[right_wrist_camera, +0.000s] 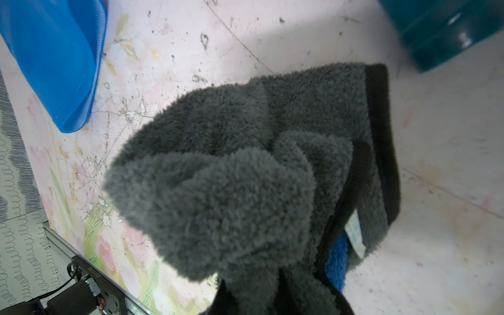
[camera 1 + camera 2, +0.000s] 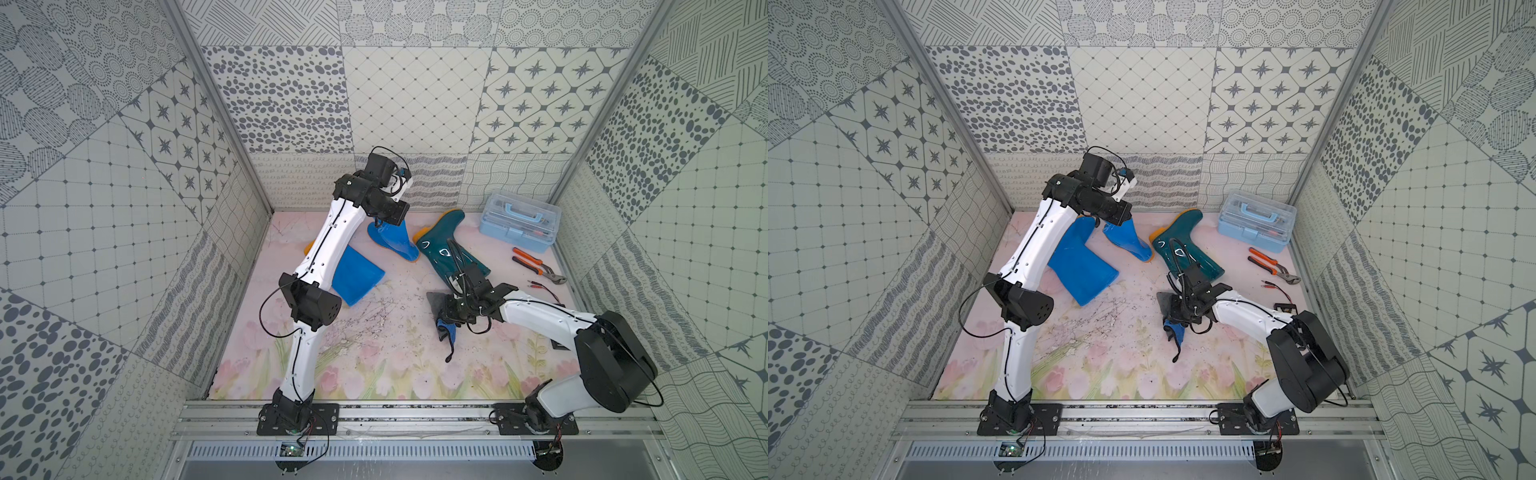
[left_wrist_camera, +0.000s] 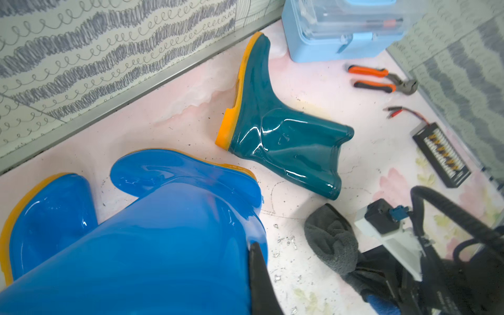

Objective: Wipe the rubber boots with a cloth
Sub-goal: Place the cleaning item at the center of the board.

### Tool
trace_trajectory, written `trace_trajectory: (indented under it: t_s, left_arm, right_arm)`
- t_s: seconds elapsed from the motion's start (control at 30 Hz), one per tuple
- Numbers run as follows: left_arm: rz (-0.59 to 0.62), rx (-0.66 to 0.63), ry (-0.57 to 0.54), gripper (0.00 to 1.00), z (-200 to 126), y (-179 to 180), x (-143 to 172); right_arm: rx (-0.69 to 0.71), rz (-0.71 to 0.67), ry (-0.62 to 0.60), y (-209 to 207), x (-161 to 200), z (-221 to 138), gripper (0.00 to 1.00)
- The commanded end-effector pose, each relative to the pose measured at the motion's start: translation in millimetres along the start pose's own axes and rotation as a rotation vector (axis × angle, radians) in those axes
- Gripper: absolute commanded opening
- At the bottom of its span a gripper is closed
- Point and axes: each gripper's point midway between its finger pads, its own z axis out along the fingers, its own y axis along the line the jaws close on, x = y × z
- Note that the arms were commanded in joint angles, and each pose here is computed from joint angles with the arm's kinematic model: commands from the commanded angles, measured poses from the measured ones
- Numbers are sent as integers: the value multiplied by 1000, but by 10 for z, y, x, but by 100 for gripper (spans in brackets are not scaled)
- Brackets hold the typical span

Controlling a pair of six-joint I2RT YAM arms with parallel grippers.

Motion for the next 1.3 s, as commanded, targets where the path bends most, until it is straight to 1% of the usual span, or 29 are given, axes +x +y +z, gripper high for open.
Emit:
trace_trajectory:
  t_s: [0.0, 0.1, 0.23, 0.3, 0.37, 0.47, 0.63, 0.73, 0.87, 0.93, 0.97, 1.1, 1.2, 1.27]
  left_arm:
    - [340, 47, -11, 0, 86, -7, -12]
    - [372, 20, 10, 0, 133, 73, 25]
    - [402, -1, 21, 0, 183, 171, 43]
    - [421, -19, 29, 0, 209, 221, 51]
    - [442, -40, 39, 0, 223, 263, 61]
    - [472, -77, 58, 0, 216, 333, 77]
    - [583, -234, 94, 0, 103, 608, 28]
    - [649, -271, 93, 0, 66, 690, -23]
    - [717, -308, 121, 0, 89, 790, -17]
    - [720, -305, 123, 0, 138, 795, -10]
    - [713, -290, 113, 0, 155, 757, -18]
    - [616, -216, 70, 0, 293, 559, -29]
    - [531, -174, 44, 22, 372, 434, -45]
    - [482, -163, 37, 33, 405, 379, -48]
  right_arm:
    - [-24, -18, -22, 110, -158, -16, 0]
    - [22, -31, 6, 21, -103, -25, 0]
    - [129, -30, 45, -275, 39, -65, 4]
    - [160, -31, 51, -370, 92, -98, 6]
    - [173, -35, 51, -407, 126, -131, 7]
    - [150, -33, 51, -371, 147, -156, 8]
    - [119, -38, 35, -290, 103, -182, 20]
    - [107, -46, 33, -247, 75, -193, 26]
    - [101, -46, 27, -224, 58, -215, 37]
    - [96, -42, 19, -222, 59, -235, 43]
    - [95, -44, 15, -220, 61, -245, 44]
    - [83, -50, -24, -181, 12, -326, 47]
    - [75, -55, -64, -147, -42, -410, 48]
    - [72, -56, -84, -138, -62, -455, 48]
